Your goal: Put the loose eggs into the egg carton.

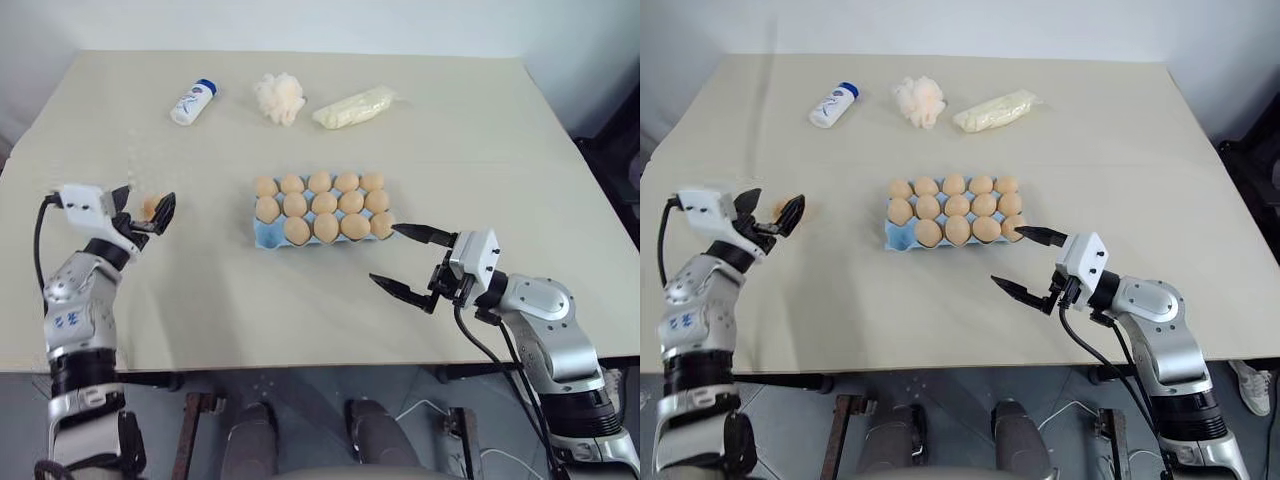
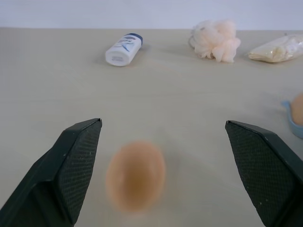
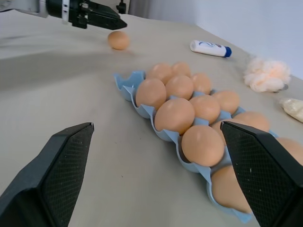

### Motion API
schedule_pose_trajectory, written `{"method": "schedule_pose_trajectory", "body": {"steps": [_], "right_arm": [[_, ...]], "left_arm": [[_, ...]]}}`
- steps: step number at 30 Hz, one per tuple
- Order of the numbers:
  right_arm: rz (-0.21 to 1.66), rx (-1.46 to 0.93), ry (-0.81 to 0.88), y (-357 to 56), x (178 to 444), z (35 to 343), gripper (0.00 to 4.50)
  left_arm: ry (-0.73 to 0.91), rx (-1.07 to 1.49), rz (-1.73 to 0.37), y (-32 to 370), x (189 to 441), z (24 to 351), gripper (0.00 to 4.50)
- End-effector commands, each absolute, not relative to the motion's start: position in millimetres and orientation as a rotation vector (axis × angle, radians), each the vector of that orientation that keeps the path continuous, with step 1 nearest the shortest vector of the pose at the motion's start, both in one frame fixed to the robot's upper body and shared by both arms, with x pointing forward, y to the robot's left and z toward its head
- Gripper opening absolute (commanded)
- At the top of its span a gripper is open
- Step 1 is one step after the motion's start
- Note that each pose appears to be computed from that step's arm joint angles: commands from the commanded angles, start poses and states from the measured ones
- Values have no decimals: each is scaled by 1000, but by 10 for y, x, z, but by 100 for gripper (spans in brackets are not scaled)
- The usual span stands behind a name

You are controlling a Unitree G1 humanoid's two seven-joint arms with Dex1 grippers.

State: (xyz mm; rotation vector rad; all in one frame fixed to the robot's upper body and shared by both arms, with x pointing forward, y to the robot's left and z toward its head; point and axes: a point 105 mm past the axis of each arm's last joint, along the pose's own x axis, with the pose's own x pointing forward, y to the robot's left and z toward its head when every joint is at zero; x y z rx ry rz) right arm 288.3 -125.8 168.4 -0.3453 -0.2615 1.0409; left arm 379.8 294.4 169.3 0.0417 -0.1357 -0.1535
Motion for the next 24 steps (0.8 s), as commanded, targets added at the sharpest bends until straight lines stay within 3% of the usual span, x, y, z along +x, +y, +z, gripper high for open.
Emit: {"method": "schedule_pose_trajectory", "body": {"steps": [1, 5, 6, 8, 12, 15, 19, 24], "right_arm": [[1033, -359, -303, -1241, 2833, 1784, 450], [1006, -356, -308, -1254, 2838, 1798, 450], [1004, -355, -308, -1250, 2835, 1797, 450], [1002, -354, -308, -1244, 2828, 1794, 450], [993, -353, -308, -1250, 2832, 1796, 450], [987, -355, -309, -1260, 2837, 1800, 450], [983, -356, -308, -1269, 2843, 1800, 450], [982, -358, -308, -1260, 2851, 1798, 450]], "left_arm": [[-124, 76, -144, 2946, 3894, 1679, 446], [-61, 51, -146, 2917, 4014, 1552, 446], [-59, 56, -147, 2916, 4021, 1543, 428], [-56, 63, -149, 2916, 4027, 1531, 384], [-65, 56, -178, 2874, 4023, 1537, 257], [-135, 54, -292, 2691, 3965, 1653, 174], [-251, 120, -549, 2224, 3791, 1867, 174], [-264, 184, -851, 1591, 3615, 1887, 174]]}}
